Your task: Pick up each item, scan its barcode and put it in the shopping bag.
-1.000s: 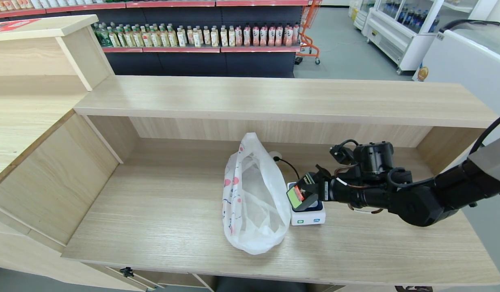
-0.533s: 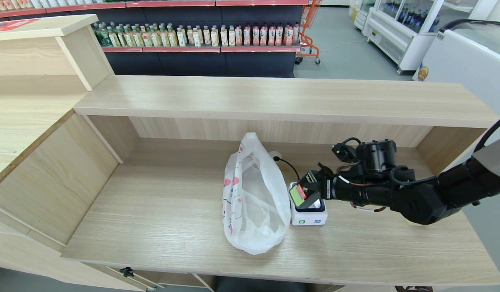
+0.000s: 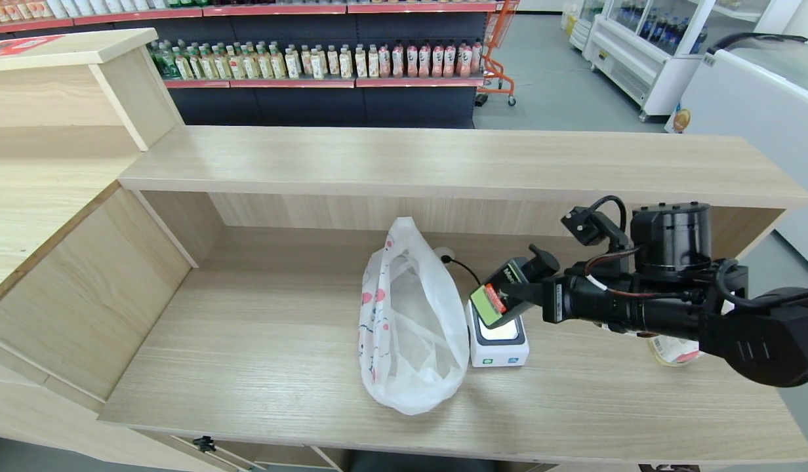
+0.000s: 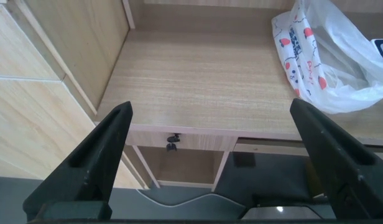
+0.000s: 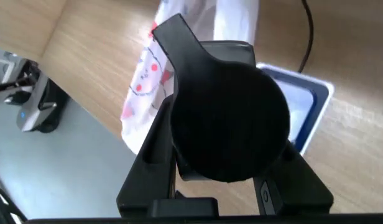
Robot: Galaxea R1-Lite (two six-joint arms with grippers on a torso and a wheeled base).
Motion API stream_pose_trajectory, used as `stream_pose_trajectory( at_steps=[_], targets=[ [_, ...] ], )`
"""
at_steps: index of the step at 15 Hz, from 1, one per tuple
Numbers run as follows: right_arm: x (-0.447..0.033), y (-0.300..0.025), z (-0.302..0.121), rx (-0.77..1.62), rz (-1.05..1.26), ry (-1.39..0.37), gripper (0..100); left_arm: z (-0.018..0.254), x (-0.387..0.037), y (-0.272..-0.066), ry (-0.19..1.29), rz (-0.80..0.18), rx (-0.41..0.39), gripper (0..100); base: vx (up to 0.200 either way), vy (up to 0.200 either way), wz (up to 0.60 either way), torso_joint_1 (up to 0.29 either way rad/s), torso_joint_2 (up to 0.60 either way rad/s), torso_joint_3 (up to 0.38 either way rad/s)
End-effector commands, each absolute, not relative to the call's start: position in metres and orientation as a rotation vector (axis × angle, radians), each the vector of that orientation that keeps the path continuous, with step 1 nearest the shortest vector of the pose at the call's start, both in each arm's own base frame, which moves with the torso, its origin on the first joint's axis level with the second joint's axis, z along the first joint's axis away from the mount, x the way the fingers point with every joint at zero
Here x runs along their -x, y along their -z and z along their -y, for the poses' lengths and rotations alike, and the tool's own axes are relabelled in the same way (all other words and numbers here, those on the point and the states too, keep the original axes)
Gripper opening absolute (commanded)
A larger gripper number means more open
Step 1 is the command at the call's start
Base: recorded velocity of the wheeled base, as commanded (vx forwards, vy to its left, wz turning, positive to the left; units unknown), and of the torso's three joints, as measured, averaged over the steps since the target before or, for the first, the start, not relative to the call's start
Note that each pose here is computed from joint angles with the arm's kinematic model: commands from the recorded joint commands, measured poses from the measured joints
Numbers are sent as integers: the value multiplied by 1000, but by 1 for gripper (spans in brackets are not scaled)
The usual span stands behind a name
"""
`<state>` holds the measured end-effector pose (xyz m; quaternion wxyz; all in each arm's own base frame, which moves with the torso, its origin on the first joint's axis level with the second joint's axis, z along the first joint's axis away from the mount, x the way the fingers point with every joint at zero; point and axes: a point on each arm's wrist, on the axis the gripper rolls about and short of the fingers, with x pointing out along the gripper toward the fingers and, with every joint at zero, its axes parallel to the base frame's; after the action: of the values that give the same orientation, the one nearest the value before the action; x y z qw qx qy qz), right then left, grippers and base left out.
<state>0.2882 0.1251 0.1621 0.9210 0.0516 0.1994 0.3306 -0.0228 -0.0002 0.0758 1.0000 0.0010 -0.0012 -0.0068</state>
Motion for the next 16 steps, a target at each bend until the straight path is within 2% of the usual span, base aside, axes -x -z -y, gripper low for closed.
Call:
stream_pose_trajectory(
  at_steps=[1,3,9,16],
  targets=[
    [-282,-170,-130,-98,-385,-713,0,0,23,-76,14,3,-2,100,0,200,0,-2,-2,12],
    [-287,-159,-138,-79,-413,-729,0,0,23,-76,14,3,-2,100,0,200,0,15,17,0],
    [-321,-122,-161,-27,-462,-747,0,0,23,-76,14,3,0,100,0,0,0,0,0,0],
    [-320,-89,-180,12,-425,-802,0,0,23,-76,14,3,0,100,0,0,0,0,0,0]
  ],
)
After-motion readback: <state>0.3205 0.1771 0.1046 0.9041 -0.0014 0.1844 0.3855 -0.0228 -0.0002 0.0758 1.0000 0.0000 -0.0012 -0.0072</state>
